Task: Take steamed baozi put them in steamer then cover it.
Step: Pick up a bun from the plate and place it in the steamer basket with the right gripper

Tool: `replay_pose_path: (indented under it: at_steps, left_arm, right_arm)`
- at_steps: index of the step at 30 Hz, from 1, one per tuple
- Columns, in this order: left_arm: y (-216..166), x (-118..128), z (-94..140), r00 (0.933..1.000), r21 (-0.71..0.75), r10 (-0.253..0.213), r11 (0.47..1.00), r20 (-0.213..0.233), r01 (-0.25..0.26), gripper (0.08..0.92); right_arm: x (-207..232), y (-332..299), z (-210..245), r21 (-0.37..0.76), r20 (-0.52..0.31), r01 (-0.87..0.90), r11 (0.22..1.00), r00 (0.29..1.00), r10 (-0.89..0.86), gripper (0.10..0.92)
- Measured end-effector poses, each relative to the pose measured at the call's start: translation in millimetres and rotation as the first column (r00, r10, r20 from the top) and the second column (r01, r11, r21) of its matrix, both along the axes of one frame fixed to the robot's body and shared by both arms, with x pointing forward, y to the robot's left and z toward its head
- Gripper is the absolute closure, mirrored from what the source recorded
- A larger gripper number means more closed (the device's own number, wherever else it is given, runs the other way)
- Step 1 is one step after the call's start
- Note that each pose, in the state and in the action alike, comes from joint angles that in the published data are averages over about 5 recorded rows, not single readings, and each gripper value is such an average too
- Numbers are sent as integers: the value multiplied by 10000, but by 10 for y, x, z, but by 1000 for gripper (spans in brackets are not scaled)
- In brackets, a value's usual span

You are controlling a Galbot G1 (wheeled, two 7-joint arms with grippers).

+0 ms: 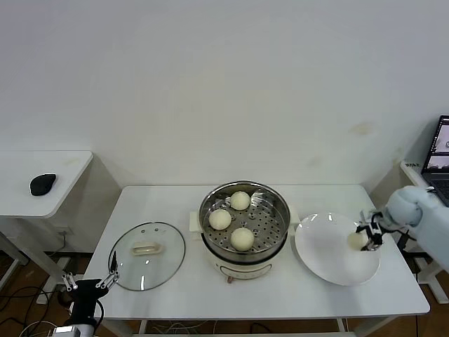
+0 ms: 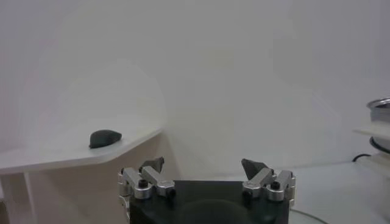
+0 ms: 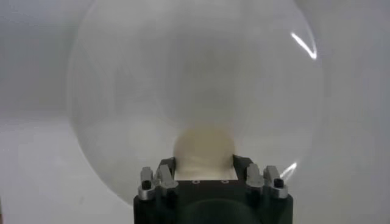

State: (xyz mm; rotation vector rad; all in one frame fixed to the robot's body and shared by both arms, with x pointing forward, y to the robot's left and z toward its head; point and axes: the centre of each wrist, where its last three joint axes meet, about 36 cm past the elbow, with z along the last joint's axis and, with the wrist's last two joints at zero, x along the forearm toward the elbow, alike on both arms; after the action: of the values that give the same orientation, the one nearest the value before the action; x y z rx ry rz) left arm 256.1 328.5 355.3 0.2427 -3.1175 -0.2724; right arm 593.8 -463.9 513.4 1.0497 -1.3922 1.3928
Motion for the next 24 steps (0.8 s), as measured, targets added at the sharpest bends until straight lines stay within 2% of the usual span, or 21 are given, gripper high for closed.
replay_pose_path:
  at_steps: [7,15,24]
  left_arm:
    - [-47,37,4,9999,-86,-118,9999,76,119,177]
    - [-100,69,15,9996,-194,-206,9996,171,210,177]
    - [-129,61,-3,9998,-279,-154,9995,158,158,177]
  right_arm:
    - [81,284,720,492,827,-191,9986,9965,150,428]
    - [143,1003,1535,1201,1837,-844,9892,9811,614,420]
    - [179,1966,1803,2184,1650,-1070,9700,9837,713,420]
